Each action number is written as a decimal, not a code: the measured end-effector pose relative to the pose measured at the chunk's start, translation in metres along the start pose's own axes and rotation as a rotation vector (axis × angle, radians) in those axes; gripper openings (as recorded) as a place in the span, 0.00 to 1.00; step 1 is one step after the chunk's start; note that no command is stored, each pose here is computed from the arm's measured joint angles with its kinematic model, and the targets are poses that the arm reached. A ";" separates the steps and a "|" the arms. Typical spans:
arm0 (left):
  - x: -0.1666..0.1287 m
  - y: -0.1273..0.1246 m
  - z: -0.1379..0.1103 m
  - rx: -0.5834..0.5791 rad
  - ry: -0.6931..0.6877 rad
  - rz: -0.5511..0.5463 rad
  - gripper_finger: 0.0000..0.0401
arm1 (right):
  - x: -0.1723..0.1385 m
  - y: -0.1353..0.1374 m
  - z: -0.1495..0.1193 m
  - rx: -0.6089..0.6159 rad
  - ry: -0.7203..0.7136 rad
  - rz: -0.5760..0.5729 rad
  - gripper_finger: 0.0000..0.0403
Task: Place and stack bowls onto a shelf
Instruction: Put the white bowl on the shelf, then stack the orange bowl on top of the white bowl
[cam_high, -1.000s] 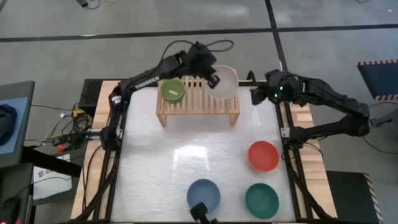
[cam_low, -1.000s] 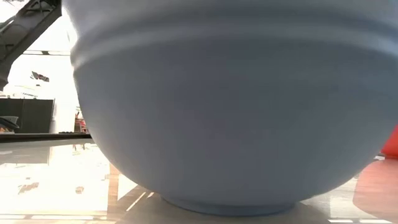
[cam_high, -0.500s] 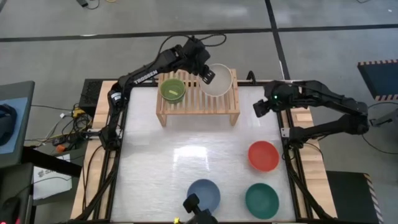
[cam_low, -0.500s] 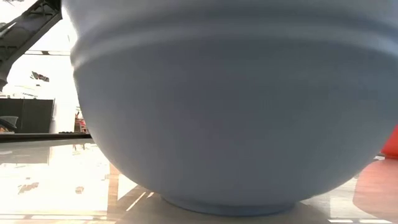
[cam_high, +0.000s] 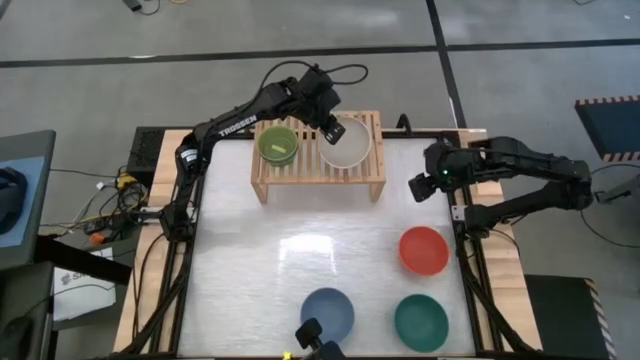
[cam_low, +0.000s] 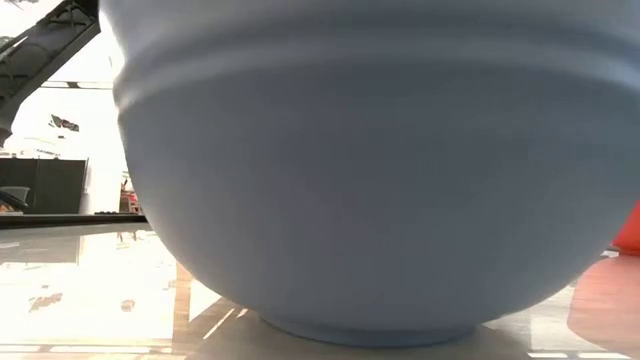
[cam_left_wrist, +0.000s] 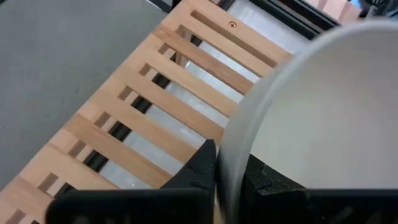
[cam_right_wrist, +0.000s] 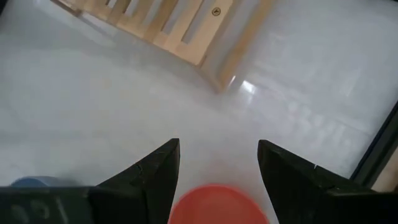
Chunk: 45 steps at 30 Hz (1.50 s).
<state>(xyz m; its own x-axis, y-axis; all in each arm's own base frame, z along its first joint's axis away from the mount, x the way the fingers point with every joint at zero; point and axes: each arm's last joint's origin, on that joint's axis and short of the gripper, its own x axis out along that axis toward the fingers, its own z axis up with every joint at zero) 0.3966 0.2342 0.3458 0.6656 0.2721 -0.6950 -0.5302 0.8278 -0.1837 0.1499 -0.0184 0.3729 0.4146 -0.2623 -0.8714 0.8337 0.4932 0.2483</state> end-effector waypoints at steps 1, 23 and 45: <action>0.000 0.000 0.000 -0.005 0.000 0.001 0.05 | 0.000 0.000 -0.001 0.002 0.001 0.001 0.61; -0.079 -0.016 0.032 0.092 -0.213 0.064 0.57 | 0.099 -0.035 -0.063 -0.045 0.307 -0.156 0.61; -0.136 -0.090 0.013 0.241 -0.263 0.033 0.49 | 0.150 -0.039 -0.100 -0.356 0.492 -0.179 0.42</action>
<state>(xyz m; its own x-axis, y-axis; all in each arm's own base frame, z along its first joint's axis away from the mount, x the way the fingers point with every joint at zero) 0.3601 0.1290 0.4657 0.7790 0.3918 -0.4894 -0.4355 0.8998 0.0272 0.1429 0.0055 0.1905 -0.0063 0.0039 -1.0000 0.6674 0.7447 -0.0013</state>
